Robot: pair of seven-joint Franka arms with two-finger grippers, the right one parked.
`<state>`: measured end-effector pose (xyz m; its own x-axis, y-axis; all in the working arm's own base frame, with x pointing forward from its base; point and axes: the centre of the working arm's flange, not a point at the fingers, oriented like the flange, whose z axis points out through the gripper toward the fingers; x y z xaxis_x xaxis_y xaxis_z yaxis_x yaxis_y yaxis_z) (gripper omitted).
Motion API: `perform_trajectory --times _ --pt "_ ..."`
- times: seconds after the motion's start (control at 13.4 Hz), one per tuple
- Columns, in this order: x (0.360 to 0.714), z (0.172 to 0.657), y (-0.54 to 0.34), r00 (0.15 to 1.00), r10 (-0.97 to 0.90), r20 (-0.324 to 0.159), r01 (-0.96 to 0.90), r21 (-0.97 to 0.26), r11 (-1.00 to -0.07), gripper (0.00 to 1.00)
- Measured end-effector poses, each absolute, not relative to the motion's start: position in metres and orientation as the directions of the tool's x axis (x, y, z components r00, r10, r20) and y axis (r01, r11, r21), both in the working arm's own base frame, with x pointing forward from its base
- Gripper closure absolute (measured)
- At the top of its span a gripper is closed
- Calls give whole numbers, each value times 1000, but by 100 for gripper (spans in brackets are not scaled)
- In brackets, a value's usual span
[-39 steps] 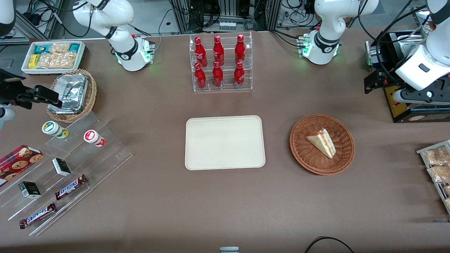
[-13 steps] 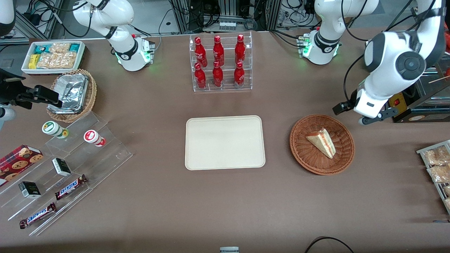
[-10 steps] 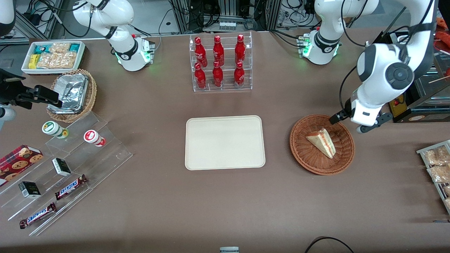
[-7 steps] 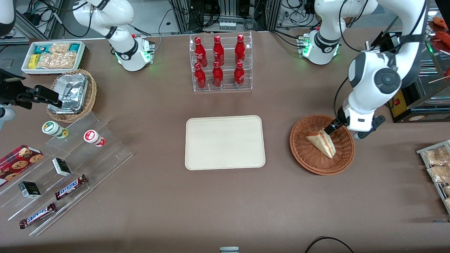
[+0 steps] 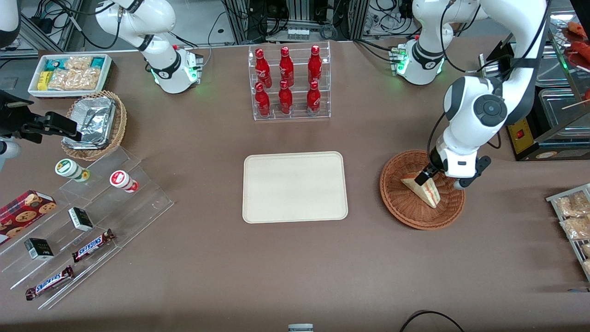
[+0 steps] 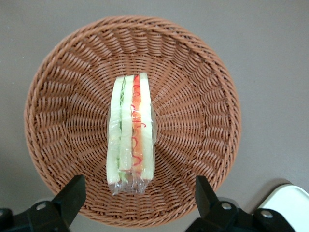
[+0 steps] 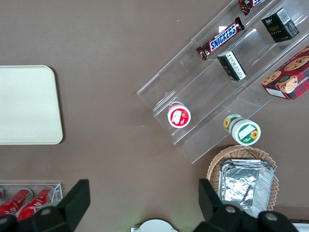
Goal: Place sandwich from basket to tray
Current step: 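Lower the left gripper and close it on the wrapped sandwich, then lift the sandwich and carry it over the cream tray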
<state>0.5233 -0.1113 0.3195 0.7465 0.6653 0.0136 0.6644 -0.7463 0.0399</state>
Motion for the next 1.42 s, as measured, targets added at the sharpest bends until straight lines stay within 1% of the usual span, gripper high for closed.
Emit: perform_trajectory --times 0.3,0.67,0.82,0.9,1.05,1.2,1.35,1.42 --pt "527 289 -112 671 741 -6 741 38 -670 0" --pt "526 263 -112 660 751 -31 751 10 -660 0" --pt "526 258 -112 660 751 -35 751 6 -660 5" --pt "526 257 -112 660 750 -35 751 5 -660 14" --pt "526 257 -112 663 748 -33 748 3 -663 40" --pt "527 258 -113 674 738 -22 738 1 -674 59" --pt "532 265 -113 679 734 -13 734 5 -679 69" --pt "535 271 -114 679 734 -12 734 2 -679 72"
